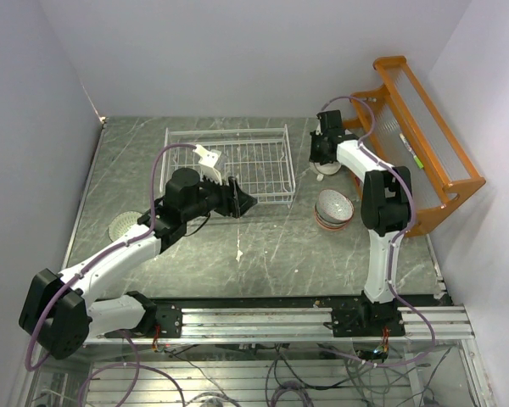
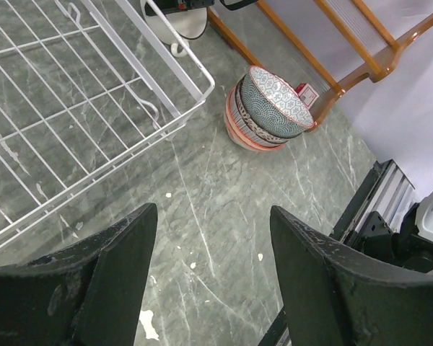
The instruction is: Unload the bowls from the dish rack
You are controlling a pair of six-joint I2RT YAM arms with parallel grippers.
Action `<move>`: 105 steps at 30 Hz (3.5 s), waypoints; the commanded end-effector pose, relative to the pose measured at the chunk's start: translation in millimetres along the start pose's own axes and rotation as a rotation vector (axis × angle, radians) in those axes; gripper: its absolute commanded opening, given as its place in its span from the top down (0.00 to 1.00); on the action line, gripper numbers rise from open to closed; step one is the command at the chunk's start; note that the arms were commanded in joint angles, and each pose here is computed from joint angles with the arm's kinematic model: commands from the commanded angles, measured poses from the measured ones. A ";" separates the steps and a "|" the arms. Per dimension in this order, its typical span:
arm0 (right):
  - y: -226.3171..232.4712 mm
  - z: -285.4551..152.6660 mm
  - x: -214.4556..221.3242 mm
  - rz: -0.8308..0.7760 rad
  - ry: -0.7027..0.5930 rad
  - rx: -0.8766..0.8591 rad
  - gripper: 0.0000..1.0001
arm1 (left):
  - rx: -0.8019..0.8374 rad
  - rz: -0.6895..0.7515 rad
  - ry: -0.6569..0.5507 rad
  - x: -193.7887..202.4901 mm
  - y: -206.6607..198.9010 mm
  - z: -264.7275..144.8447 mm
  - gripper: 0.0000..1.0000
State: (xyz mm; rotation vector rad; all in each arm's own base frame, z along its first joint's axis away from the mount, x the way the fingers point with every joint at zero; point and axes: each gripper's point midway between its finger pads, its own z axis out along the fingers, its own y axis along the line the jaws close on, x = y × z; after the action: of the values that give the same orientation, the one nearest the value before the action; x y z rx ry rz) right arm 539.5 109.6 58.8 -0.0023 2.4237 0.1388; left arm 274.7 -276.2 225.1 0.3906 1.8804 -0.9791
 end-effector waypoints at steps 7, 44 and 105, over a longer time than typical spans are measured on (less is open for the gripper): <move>-0.7 21.8 -0.7 0.001 0.008 -0.003 0.88 | -0.016 0.031 0.005 2.2 1.1 -4.2 0.27; 20.1 -127.2 -55.2 0.072 -0.326 -0.145 0.55 | -0.087 0.016 0.008 7.1 12.0 -15.2 0.27; -26.0 -260.9 80.4 0.139 -0.673 -0.085 0.41 | -0.403 -0.036 -0.162 -2.3 49.1 -103.3 0.35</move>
State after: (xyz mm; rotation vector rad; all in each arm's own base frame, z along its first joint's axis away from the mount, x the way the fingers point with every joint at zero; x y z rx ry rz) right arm 309.1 58.4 194.0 0.1642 1.7661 0.2517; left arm 245.0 -165.7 221.0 0.0461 1.8973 -0.6062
